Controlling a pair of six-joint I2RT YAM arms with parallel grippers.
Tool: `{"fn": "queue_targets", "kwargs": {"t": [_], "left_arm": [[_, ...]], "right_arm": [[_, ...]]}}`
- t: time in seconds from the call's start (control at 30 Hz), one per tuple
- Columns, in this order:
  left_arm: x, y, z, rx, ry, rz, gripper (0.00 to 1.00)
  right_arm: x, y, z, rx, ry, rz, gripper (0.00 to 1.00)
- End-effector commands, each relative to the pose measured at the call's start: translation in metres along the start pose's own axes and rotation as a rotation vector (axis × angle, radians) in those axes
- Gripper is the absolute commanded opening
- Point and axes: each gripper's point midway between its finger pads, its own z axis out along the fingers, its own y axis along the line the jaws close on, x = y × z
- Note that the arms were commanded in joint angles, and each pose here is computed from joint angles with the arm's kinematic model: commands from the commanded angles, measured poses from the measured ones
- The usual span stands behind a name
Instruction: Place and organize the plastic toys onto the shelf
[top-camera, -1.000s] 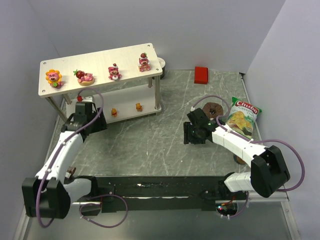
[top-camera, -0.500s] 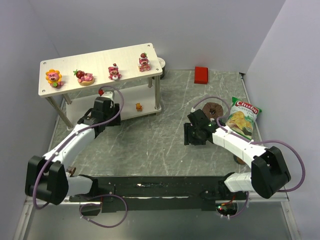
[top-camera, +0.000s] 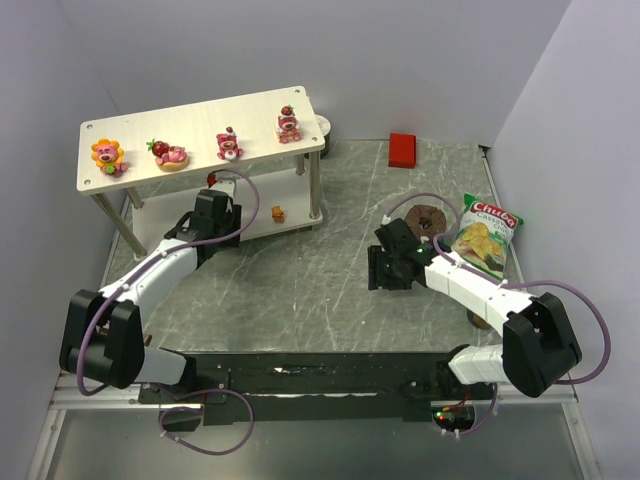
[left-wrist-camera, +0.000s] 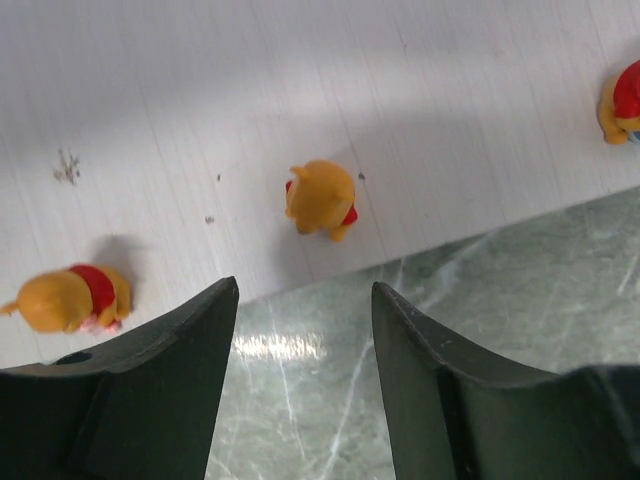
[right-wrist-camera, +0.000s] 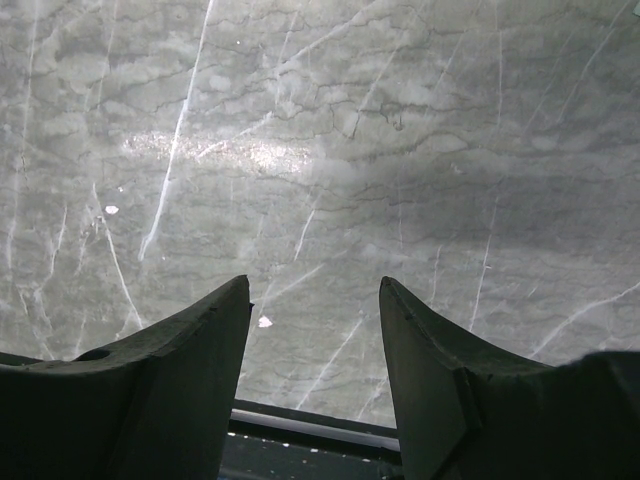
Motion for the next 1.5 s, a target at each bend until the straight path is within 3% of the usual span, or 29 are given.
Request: {"fn": "queue_targets", "kwargs": {"t": [0.0,0.73,0.97,1.27,1.47], "left_arm": [[-0.044,-0.001,0.004,-0.002,-0.136,0.03,0.61],[-0.047,0.002,0.041,-0.021,-0.07,0.043,0.53],[-0.043,-0.007,0.043,0.078,-0.043,0.062,0.51],[-0.038,-0.012,0.047,0.117,0.001,0.064,0.38],[-0.031,-0.001,0.048,0.043,0.035,0.007,0.32]], "right_arm": [[-0.01,-0.003,-0.005,0.006,-0.051,0.013,0.62],[-0.013,-0.008,-0.006,0.039,-0.059,0.017,0.62],[-0.014,-0.008,-0.006,0.045,-0.056,0.018,0.62],[-0.013,-0.009,-0.005,0.045,-0.052,0.019,0.62],[-0.013,-0.009,-0.004,0.043,-0.054,0.019,0.62]]}}
